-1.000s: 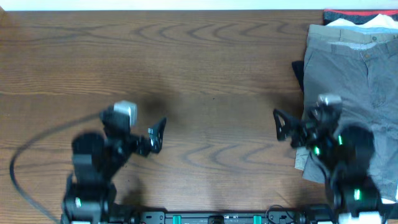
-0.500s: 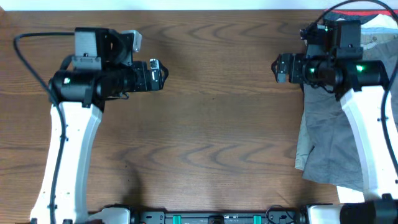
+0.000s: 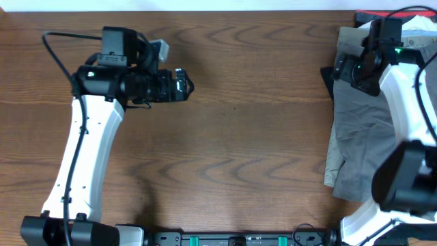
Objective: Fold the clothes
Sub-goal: 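Raise both arms and move the right gripper over the grey shorts stack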
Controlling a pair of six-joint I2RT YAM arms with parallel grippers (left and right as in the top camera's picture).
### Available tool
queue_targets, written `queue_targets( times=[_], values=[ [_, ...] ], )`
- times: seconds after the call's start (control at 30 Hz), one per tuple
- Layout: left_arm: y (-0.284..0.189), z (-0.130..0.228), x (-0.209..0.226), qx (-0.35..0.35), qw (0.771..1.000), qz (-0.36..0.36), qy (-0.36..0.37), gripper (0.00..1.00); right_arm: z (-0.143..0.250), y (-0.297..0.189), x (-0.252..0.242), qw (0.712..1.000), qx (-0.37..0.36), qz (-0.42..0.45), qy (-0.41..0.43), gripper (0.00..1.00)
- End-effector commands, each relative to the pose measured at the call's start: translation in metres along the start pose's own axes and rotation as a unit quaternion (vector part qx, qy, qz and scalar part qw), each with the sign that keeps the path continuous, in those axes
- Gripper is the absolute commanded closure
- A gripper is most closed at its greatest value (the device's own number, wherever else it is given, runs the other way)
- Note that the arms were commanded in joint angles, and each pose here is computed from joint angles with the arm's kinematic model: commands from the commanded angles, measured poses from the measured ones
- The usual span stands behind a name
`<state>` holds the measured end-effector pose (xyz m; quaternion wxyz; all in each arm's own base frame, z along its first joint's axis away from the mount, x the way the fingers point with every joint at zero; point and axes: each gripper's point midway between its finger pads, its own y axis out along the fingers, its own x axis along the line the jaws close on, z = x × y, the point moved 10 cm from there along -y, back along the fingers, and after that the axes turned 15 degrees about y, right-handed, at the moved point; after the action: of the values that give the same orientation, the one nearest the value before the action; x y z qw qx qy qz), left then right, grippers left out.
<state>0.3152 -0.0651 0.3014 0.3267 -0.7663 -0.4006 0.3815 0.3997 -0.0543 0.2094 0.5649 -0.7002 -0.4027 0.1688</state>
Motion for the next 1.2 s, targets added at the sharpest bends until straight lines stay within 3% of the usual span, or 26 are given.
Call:
queue_targets(
  times=[0.0, 0.2, 0.33, 0.73, 0.83, 1.07, 1.17],
  values=[
    [0.003, -0.002, -0.008, 0.008, 1.000, -0.015, 0.016, 0.02, -0.009, 0.023, 0.001, 1.000, -0.008, 0.010, 0.021, 0.24],
    [0.007, 0.003, -0.013, 0.035, 0.997, -0.060, 0.030, 0.02, -0.004, 0.045, 0.009, 1.000, -0.006, 0.021, 0.020, 0.24],
    [0.008, 0.004, -0.014, 0.040, 0.997, -0.063, 0.031, 0.02, 0.004, 0.055, 0.015, 0.999, -0.003, 0.041, 0.020, 0.29],
    [0.008, 0.005, -0.014, 0.041, 0.997, -0.063, 0.030, 0.02, 0.031, 0.081, 0.029, 0.983, -0.062, 0.175, -0.009, 0.37],
    [0.008, 0.006, -0.015, 0.045, 0.997, -0.062, 0.029, 0.02, 0.031, 0.087, 0.027, 0.981, -0.061, 0.183, -0.007, 0.48],
    [0.008, 0.007, -0.015, 0.048, 0.996, -0.062, 0.028, 0.02, 0.030, 0.082, 0.028, 0.982, -0.065, 0.179, -0.007, 0.96],
    [0.008, 0.007, -0.015, 0.048, 0.996, -0.062, 0.028, 0.02, 0.028, 0.071, 0.029, 0.982, -0.069, 0.177, -0.008, 0.99]
  ],
)
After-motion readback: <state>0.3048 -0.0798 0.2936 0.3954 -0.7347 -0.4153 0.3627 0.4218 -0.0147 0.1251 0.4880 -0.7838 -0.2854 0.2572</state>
